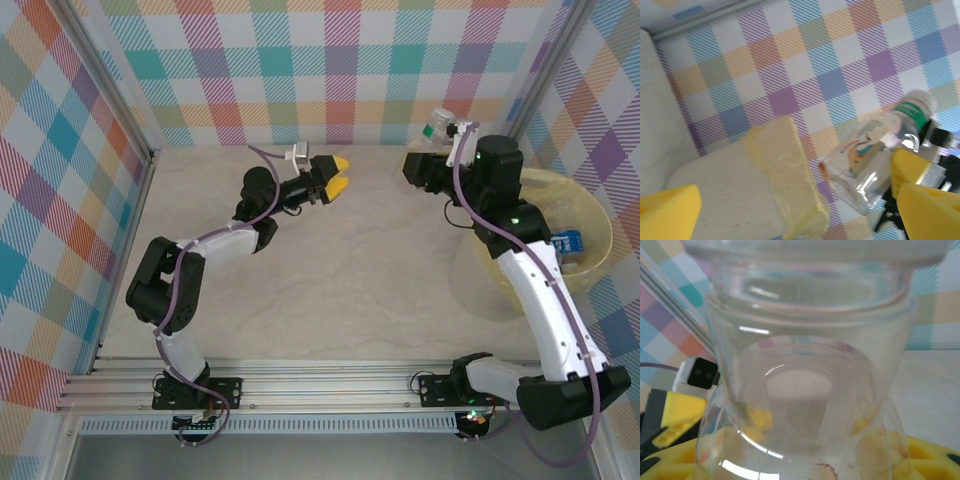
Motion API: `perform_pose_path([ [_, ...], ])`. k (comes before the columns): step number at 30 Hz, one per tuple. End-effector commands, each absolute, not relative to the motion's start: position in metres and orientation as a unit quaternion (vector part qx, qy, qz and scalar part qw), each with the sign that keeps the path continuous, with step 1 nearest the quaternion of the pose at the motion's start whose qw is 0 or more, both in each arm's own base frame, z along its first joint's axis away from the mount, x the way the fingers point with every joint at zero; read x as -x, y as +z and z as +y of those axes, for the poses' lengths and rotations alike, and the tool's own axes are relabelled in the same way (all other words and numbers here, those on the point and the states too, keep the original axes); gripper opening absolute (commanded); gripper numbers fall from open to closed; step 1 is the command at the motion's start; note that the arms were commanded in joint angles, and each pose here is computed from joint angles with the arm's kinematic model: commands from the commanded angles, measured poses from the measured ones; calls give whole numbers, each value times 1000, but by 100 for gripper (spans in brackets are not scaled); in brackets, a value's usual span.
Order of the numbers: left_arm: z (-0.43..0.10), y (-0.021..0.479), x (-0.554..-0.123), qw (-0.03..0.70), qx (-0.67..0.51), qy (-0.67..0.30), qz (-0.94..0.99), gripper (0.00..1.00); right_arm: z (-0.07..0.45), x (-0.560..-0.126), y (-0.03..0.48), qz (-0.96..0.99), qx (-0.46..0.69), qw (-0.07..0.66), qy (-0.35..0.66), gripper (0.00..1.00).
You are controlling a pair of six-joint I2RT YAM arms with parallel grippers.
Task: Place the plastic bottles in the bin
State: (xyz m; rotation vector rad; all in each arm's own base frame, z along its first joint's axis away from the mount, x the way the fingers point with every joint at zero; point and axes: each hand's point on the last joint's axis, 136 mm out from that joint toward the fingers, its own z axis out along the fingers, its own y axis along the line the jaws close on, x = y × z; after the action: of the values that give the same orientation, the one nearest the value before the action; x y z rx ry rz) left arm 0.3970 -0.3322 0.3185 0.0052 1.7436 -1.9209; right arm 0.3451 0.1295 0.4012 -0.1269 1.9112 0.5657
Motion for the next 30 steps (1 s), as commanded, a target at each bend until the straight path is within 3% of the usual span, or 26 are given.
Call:
perform_pose_path([
  [1, -321, 312, -398, 318, -12, -657, 683, 100, 94, -321, 401, 837, 62, 527, 130, 48],
  [9, -307, 307, -395, 355, -31, -582, 731, 100, 7, -282, 403, 905, 26, 419, -63, 45],
  [14, -305, 301, -396, 357, -34, -564, 744, 100, -30, -265, 412, 916, -8, 382, -125, 42],
  [18, -307, 300, -398, 352, -31, -563, 747, 100, -79, -254, 407, 910, -60, 334, -240, 38],
  [24, -312, 301, -404, 338, -26, -564, 753, 100, -128, -226, 393, 893, -97, 268, -349, 39],
  [30, -320, 300, -415, 317, -4, -581, 749, 100, -144, -224, 366, 892, -76, 237, -378, 44],
])
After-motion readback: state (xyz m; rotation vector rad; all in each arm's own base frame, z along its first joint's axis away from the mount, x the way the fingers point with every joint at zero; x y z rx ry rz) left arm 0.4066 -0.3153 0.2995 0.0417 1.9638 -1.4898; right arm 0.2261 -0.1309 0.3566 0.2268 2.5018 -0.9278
